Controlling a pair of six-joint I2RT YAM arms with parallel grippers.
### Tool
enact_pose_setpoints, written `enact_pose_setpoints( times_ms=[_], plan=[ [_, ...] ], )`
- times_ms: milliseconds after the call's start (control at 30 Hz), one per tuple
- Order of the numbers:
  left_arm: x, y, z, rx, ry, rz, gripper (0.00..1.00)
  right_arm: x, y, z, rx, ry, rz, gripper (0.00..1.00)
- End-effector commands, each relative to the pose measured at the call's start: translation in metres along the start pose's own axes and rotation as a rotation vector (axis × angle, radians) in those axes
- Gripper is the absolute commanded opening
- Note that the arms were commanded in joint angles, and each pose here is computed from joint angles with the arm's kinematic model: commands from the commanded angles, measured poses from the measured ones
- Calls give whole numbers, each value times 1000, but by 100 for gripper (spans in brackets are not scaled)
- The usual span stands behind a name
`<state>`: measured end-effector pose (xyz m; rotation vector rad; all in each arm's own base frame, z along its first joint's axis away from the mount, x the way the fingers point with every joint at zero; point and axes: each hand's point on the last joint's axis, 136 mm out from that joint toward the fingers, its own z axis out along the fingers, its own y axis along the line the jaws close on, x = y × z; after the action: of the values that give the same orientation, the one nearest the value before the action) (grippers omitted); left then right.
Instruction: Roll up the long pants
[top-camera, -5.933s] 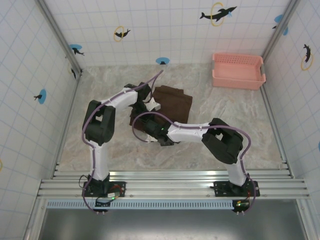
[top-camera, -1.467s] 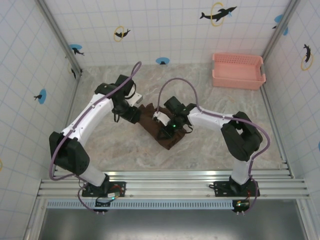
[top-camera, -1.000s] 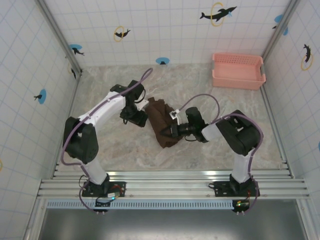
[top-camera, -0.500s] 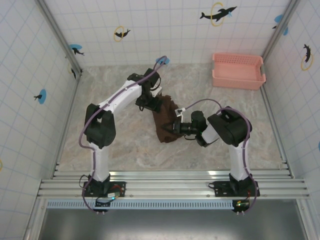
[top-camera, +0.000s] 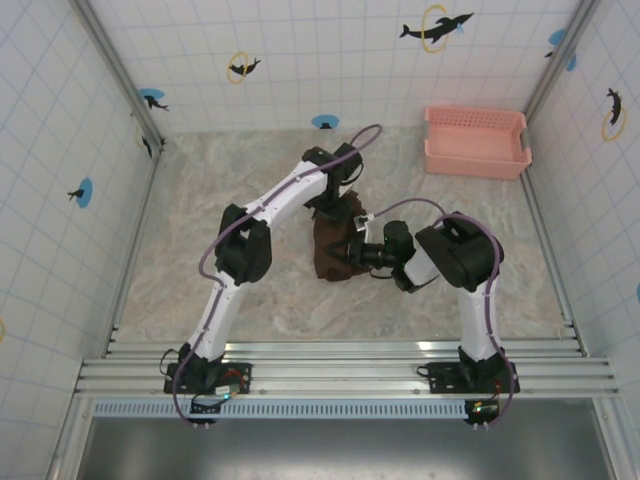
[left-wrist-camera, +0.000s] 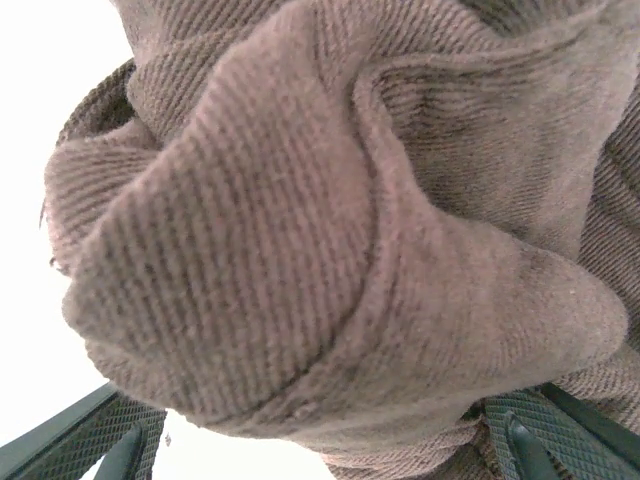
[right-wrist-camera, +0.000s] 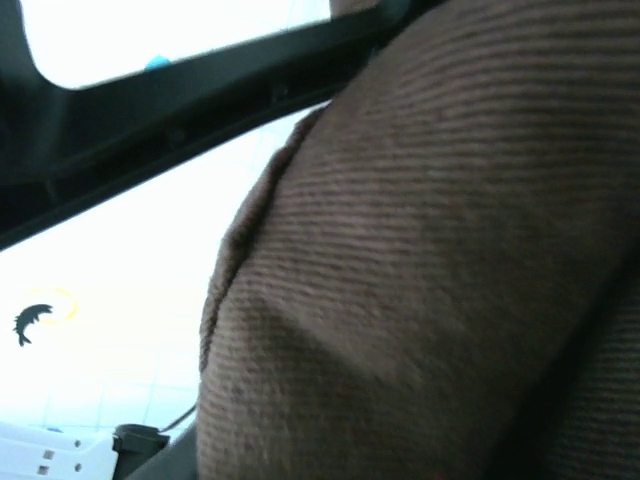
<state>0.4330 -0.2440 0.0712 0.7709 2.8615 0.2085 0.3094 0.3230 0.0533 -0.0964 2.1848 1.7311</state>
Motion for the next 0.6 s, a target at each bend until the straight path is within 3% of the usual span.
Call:
enact_pose_setpoints(
  times_ms=[0, 67, 167, 267, 333, 433, 567],
  plan=[
    [34, -41, 76, -20, 201, 124, 85, 17, -24, -3, 108, 25, 61, 55],
    [42, -43, 84, -21, 236, 132, 85, 15, -29, -14, 202, 7, 20, 66],
    [50, -43, 91, -29, 254, 138, 85, 14, -18, -35, 413, 45, -163, 75],
    [54, -39, 94, -50, 265, 151, 85, 10, 14, -69, 799, 143, -503, 89],
    [57, -38, 95, -55, 282, 160, 85, -4, 57, -92, 1024, 164, -742, 96],
    [61, -40, 96, -42, 300, 158, 85, -14, 100, -103, 1177, 173, -910, 98],
    [66, -42, 96, -27, 320, 155, 85, -5, 112, -101, 1267, 139, -985, 98]
  ],
)
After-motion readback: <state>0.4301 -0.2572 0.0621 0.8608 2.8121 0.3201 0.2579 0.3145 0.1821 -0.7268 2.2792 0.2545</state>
